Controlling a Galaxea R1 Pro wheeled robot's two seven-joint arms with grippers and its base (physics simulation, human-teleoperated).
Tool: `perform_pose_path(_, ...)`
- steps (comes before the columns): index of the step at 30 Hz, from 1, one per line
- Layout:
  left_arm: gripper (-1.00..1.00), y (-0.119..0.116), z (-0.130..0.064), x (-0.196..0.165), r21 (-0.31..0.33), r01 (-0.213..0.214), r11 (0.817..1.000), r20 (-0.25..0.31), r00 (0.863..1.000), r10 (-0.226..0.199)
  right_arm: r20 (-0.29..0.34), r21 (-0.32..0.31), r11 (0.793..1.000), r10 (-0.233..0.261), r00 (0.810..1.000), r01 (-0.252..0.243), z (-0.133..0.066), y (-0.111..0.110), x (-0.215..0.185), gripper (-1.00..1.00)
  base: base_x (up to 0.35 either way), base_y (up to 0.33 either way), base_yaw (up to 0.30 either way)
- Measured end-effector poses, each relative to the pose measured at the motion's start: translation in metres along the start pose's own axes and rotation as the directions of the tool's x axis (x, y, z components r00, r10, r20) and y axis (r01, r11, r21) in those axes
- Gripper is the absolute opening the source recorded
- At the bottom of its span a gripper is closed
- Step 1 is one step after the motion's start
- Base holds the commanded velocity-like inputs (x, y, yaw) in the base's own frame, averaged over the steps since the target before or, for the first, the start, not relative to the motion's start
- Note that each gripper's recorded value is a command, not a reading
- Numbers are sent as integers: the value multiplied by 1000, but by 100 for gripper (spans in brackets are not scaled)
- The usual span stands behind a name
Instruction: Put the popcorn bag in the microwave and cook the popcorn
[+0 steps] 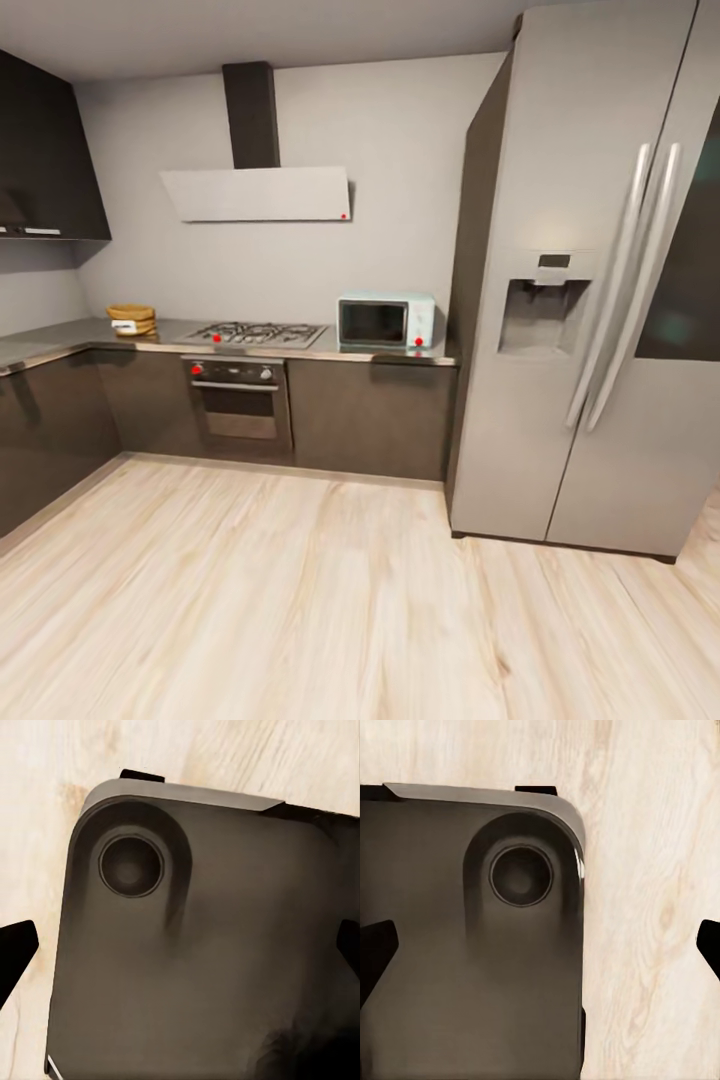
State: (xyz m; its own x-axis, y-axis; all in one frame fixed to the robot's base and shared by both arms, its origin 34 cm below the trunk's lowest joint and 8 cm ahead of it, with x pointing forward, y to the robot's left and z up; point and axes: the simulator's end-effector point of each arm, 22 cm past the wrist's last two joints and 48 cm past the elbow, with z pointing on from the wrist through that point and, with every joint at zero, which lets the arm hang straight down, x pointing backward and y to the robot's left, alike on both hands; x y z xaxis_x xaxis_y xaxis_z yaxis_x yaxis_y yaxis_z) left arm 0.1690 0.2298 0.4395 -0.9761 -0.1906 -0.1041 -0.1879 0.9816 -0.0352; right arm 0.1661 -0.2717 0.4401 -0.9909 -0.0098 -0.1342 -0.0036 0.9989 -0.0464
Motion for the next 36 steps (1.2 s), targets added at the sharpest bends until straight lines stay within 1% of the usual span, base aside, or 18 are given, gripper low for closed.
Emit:
perform_pose_path(16, 100, 0, 0, -2, 0, 0, 1000, 8, 1000, 0, 6, 1, 1000, 5, 1000, -5, 0, 0, -1, 100, 326, 107, -2)
perform_pose_path(28, 100, 0, 0, -2, 0, 0, 1000, 8, 1000, 0, 7, 2, 1000, 14, 1000, -14, 0, -1, -1, 100, 326, 105, -209)
perform_pose_path(36, 100, 0, 0, -2, 0, 0, 1000, 8, 1000, 0, 5, 2, 1000, 12, 1000, -12, 0, 0, -1, 100, 326, 102, -26)
